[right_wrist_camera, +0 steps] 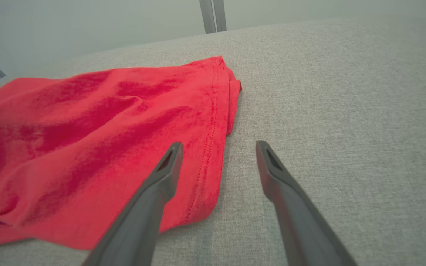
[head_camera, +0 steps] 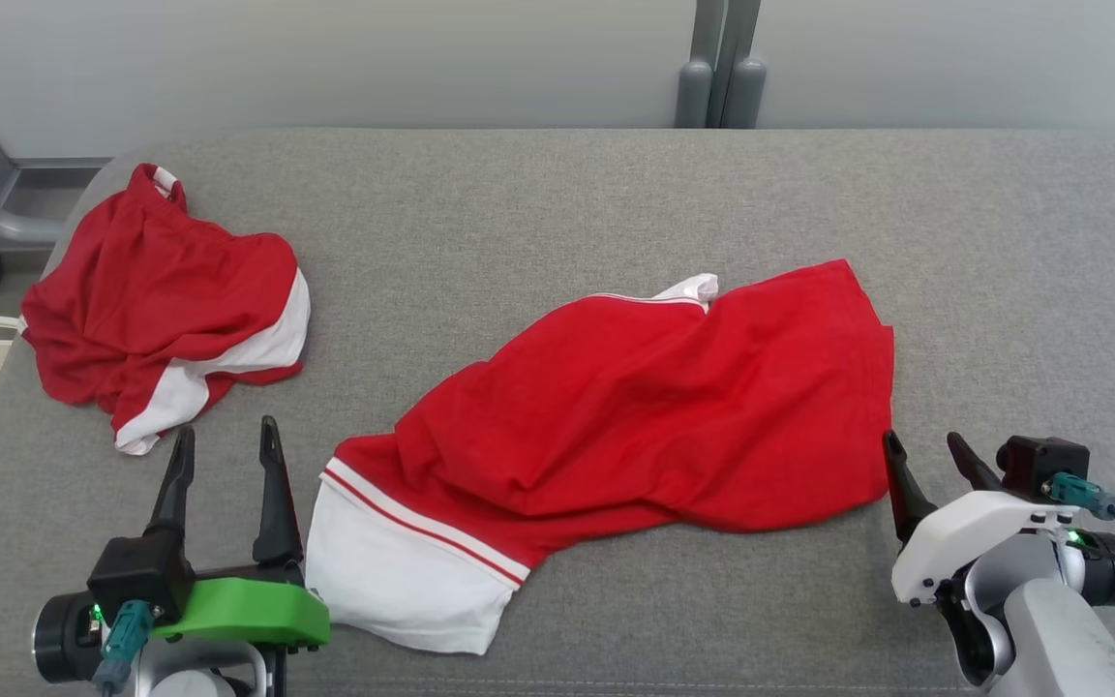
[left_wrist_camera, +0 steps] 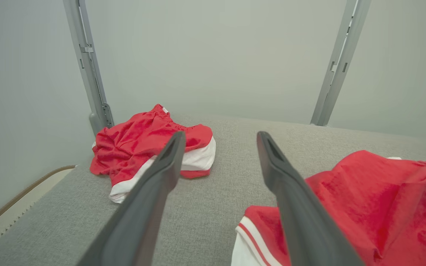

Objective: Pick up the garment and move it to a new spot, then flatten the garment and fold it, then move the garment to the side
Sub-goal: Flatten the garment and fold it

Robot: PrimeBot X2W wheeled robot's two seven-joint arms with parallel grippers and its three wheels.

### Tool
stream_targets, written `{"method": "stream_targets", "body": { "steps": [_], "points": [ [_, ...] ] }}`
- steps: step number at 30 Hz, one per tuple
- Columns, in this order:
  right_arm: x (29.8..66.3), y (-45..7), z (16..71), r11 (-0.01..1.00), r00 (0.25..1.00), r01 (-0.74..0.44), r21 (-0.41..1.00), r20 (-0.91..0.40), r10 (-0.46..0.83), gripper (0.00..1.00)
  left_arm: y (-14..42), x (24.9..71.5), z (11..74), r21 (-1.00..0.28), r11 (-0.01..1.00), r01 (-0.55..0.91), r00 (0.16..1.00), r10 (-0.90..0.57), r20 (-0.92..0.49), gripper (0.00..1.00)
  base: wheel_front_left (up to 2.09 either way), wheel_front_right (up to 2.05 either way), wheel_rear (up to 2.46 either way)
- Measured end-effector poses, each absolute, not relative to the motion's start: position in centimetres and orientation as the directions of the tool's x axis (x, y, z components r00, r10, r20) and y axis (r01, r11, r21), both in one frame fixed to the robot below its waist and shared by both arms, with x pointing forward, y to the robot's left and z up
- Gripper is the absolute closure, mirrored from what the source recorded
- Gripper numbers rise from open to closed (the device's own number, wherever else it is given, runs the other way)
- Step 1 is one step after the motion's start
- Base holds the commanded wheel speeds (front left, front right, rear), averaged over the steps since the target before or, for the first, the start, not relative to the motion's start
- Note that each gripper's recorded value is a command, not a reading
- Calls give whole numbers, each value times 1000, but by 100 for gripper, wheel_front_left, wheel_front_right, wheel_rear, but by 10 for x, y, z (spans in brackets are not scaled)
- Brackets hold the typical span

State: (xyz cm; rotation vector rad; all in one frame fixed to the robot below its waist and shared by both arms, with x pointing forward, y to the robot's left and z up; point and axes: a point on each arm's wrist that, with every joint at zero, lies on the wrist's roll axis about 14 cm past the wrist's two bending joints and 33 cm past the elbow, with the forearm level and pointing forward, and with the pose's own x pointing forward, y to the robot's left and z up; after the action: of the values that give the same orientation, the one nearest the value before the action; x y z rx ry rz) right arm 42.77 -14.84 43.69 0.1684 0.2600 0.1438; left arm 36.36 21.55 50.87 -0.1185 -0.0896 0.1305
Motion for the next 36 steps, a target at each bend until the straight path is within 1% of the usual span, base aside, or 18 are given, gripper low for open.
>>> {"method": "stream_targets", "body": {
  "steps": [8, 16, 17, 18, 19, 20, 21, 25, 31, 32, 33, 34, 35, 36],
  "points": [
    [432, -143, 416, 975, 930, -121, 187, -322, 177, 0, 226, 360, 514, -107, 982, -154, 981, 165, 101, 0, 0, 0, 0],
    [433, -133, 396, 971, 901, -124, 204, -387, 197, 0, 231, 357, 511, -105, 980, -168, 980, 178, 90, 0, 0, 0, 0],
    [434, -131, 394, 970, 899, -126, 206, -389, 200, 6, 232, 356, 510, -105, 980, -170, 980, 180, 88, 0, 0, 0, 0],
    [435, -130, 393, 970, 899, -127, 209, -388, 202, 32, 233, 356, 509, -104, 979, -174, 979, 183, 85, 0, 0, 0, 0],
    [436, -128, 392, 969, 898, -132, 211, -389, 207, 32, 234, 356, 509, -104, 979, -177, 979, 186, 83, 0, 0, 0, 0],
    [437, -124, 392, 967, 898, -139, 213, -384, 213, 63, 235, 356, 508, -103, 978, -180, 979, 189, 80, 0, 0, 0, 0],
    [438, -121, 393, 965, 899, -144, 217, -379, 220, 100, 236, 356, 507, -103, 978, -184, 978, 192, 78, 0, 0, 0, 0],
    [444, -117, 398, 963, 910, -159, 219, -345, 229, 100, 237, 357, 506, -102, 977, -187, 978, 195, 73, 0, 0, 0, 0],
    [446, -130, 407, 966, 929, -139, 218, -309, 204, 100, 228, 363, 505, -107, 981, -161, 983, 169, 72, 0, 0, 0, 0],
    [445, -132, 405, 965, 927, -128, 231, -317, 198, 97, 227, 364, 505, -111, 981, -156, 984, 165, 72, 0, 0, 0, 0],
    [444, -132, 403, 963, 923, -122, 241, -330, 199, 61, 225, 366, 504, -114, 982, -151, 985, 160, 71, 0, 0, 0, 0],
    [443, -132, 402, 963, 920, -123, 239, -336, 201, 6, 223, 367, 504, -117, 982, -146, 985, 155, 71, 0, 0, 0, 0],
    [442, -133, 402, 963, 919, -123, 239, -339, 201, 0, 221, 368, 503, -117, 983, -143, 986, 152, 69, 0, 0, 0, 0],
    [442, -135, 402, 963, 918, -117, 242, -343, 198, 0, 220, 369, 503, -117, 983, -139, 987, 148, 67, 0, 0, 0, 0]
  ]
}}
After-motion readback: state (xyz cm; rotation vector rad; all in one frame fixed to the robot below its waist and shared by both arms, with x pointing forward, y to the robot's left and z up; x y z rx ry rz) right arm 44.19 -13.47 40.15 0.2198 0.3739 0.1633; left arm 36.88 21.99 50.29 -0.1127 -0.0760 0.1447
